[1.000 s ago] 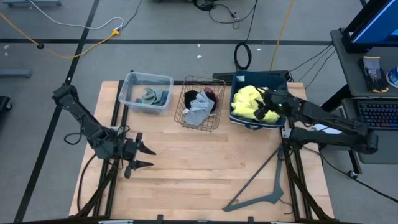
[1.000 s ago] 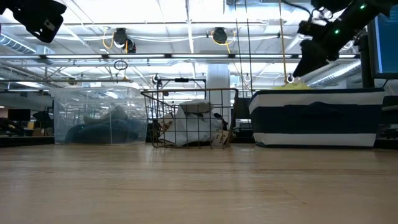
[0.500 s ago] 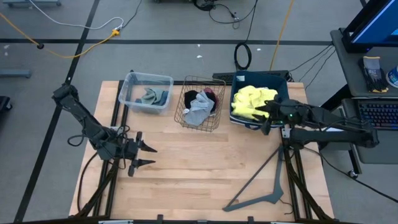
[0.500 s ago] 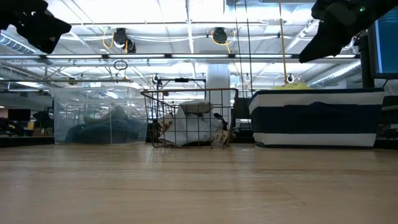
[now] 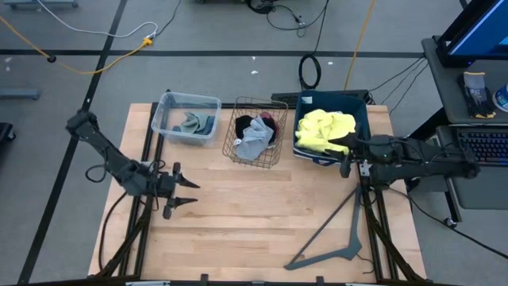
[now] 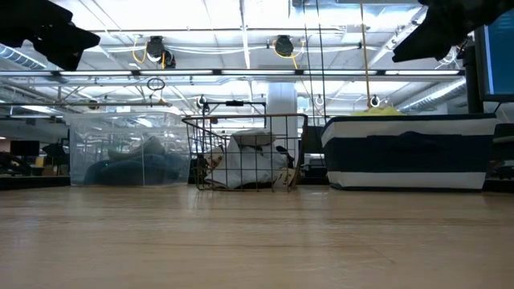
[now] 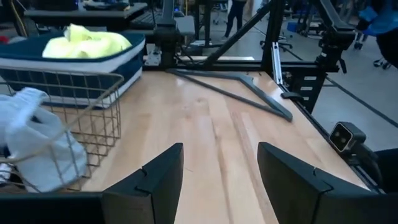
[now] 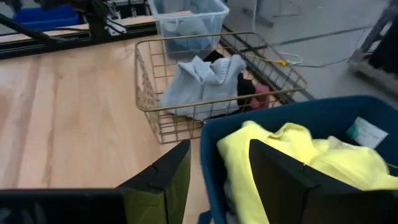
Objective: Pick & Place Cloths
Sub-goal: Return to Home Position
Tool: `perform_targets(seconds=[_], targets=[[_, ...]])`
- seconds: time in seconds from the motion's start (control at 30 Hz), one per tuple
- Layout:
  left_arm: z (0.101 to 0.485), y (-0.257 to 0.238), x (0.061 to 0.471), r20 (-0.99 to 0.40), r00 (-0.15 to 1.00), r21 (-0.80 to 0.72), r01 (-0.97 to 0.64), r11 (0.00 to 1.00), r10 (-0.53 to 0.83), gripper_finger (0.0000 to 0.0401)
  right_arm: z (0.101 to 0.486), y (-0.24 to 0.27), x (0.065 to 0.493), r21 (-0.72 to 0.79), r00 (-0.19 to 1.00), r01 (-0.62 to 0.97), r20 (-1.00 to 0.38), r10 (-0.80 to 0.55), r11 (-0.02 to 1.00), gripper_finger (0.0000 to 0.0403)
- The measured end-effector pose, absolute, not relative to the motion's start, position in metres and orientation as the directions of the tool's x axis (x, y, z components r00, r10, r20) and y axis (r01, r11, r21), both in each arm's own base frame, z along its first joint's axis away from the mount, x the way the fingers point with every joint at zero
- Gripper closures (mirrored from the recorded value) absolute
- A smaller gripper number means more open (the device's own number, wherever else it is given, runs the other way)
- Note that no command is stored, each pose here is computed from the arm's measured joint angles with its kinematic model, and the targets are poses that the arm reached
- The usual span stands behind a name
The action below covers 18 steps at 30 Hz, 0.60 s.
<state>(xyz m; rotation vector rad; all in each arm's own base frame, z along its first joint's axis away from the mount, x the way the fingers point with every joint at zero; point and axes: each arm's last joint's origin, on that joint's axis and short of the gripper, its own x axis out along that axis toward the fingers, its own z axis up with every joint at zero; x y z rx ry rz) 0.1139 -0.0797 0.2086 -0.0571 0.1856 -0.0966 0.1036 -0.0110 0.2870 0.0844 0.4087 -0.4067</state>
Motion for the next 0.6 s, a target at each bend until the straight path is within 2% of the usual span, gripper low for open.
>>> perform_targets(seconds=[0.4, 0.6], targets=[[0.218, -0.041, 0.088, -0.122, 0.990, -0.079, 0.061, 0.995, -0.070, 0.0192, 0.294, -0.001, 0.114, -0.128, 0.857, 0.387, -0.316, -0.408, 0.913, 0.0248], [0.218, -0.039, 0.083, -0.115, 0.985, -0.062, 0.122, 0.991, -0.129, 0.0192, 0.283, 0.001, 0.104, -0.138, 0.834, 0.321, -0.427, -0.348, 0.937, 0.0248]])
